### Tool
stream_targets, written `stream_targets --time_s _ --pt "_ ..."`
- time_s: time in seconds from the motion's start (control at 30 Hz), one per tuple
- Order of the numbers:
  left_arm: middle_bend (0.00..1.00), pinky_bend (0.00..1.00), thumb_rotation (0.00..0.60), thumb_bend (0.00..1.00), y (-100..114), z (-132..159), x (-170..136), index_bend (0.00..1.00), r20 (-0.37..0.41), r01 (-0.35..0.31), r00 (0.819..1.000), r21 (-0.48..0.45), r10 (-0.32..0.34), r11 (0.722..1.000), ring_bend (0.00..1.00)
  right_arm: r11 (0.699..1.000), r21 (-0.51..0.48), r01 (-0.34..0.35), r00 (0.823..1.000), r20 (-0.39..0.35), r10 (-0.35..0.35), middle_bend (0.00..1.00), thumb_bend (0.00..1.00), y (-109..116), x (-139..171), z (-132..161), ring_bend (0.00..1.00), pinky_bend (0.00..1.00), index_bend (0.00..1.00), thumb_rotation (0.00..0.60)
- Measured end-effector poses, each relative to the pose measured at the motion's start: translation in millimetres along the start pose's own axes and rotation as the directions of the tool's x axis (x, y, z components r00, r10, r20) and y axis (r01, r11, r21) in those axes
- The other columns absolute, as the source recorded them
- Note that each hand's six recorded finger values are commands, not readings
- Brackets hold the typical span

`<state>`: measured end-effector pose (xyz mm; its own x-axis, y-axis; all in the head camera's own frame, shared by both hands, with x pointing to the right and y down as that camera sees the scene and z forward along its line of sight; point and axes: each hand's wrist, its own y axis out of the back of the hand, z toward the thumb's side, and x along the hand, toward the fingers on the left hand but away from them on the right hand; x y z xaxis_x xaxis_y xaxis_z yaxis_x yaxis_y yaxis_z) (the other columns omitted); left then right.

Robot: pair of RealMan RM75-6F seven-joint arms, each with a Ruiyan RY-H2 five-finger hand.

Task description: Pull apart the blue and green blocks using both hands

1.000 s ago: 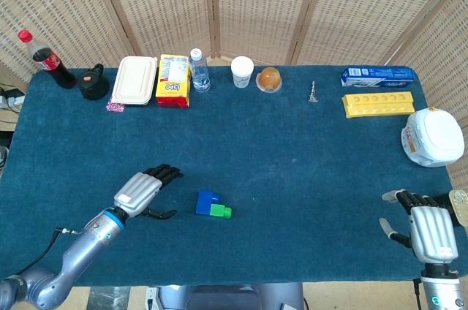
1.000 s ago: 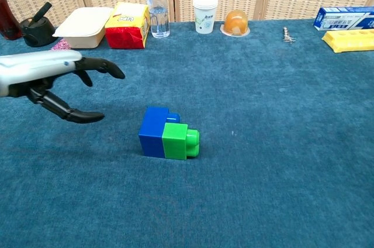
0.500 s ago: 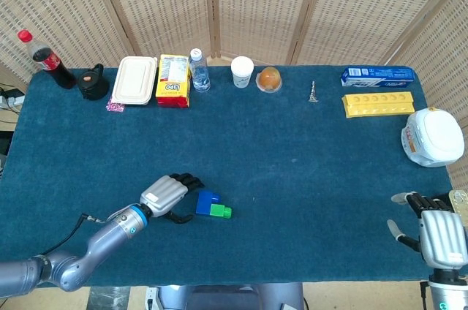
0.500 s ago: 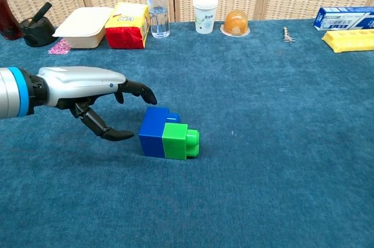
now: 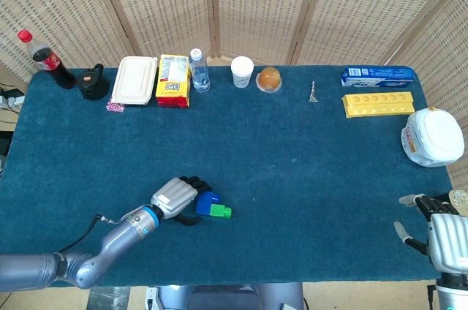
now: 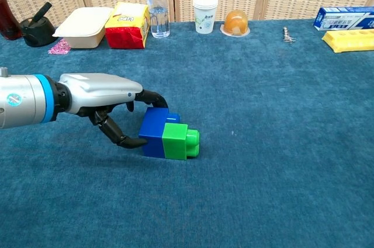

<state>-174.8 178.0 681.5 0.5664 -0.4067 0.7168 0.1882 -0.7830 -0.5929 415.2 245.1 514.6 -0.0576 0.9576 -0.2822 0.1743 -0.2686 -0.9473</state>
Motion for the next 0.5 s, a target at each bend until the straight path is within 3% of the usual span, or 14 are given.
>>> stream_targets --time_s 0.27,0.5 --pt "0.25 0.30 0.374 0.38 -1 2 9 0.31 -0.017 -0.001 1.000 0.035 0.001 0.999 0.19 1.000 -0.012 0.012 1.000 0.010 -0.012 0.45 0.28 2 1 -3 0.49 0.44 0.40 0.600" --pt "0.33 0.36 0.377 0.44 6 7 17 0.41 -0.014 -0.031 0.999 0.016 0.031 0.999 0.27 1.000 -0.016 0.020 1.000 0.010 -0.019 0.45 0.28 5 1 -4 0.49 0.44 0.40 0.600"
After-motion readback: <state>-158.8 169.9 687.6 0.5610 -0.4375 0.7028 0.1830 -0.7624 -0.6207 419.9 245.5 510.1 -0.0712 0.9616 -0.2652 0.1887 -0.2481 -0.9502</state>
